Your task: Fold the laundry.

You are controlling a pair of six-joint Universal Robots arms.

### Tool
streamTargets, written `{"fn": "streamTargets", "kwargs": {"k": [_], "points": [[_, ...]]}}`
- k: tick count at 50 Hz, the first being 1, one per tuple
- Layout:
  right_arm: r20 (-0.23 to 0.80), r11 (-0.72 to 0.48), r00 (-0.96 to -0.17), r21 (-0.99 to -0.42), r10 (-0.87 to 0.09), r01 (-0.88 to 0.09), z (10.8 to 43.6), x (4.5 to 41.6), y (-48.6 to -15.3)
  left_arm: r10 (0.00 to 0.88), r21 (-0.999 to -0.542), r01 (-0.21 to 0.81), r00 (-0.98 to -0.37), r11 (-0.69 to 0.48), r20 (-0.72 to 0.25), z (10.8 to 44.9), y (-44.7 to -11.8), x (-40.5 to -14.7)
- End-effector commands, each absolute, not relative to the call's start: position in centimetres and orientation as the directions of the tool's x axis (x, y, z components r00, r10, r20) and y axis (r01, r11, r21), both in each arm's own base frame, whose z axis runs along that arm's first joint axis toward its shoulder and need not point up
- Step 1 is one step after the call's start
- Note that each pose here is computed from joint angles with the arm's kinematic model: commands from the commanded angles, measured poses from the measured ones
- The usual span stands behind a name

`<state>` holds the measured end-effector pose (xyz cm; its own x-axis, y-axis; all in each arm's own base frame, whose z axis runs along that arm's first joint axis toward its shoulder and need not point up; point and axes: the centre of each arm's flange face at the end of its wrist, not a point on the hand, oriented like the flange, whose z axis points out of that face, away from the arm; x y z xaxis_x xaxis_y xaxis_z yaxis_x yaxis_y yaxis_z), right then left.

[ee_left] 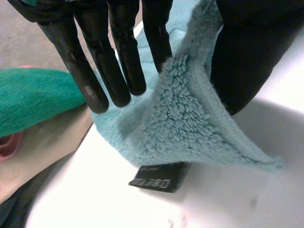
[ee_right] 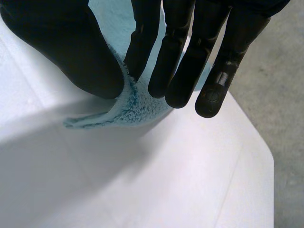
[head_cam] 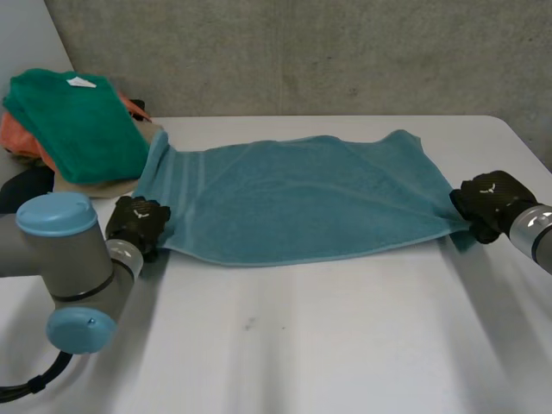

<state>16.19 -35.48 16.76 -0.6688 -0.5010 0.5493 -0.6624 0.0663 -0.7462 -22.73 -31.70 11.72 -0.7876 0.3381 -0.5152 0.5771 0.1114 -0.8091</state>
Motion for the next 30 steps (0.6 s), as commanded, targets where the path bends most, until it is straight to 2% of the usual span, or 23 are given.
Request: {"fn": "streamTargets", "kwargs": {"k": [1,16,24,28,30], "points": [[0.529,0.112,-0.694,-0.751,-0.488,-0.651,16.3,14.9,-35.6,0.314,-0.812,0.575,-0.794,0.106,-0.521,12.1,-31.6,-22.2],[0.521,0.132,-0.703,-0.751,-0.484,-0.647,16.0,14.4,-35.4,0.289,-0.819,0.565,-0.804,0.097,-0.520,13.5,-31.3,-21.2],[0.535,0.150,-0.705,-0.738,-0.466,-0.659,17.1,13.6,-35.4,0.278,-0.822,0.568,-0.797,0.044,-0.536,16.4,-29.1,-20.9],[0.522,0.205,-0.703,-0.713,-0.483,-0.670,19.4,12.5,-34.2,0.276,-0.782,0.623,-0.756,0.020,-0.594,17.9,-27.2,-20.4],[0.513,0.233,-0.693,-0.693,-0.506,-0.683,20.2,12.0,-33.4,0.294,-0.733,0.680,-0.706,0.027,-0.645,18.3,-25.8,-19.9]]}}
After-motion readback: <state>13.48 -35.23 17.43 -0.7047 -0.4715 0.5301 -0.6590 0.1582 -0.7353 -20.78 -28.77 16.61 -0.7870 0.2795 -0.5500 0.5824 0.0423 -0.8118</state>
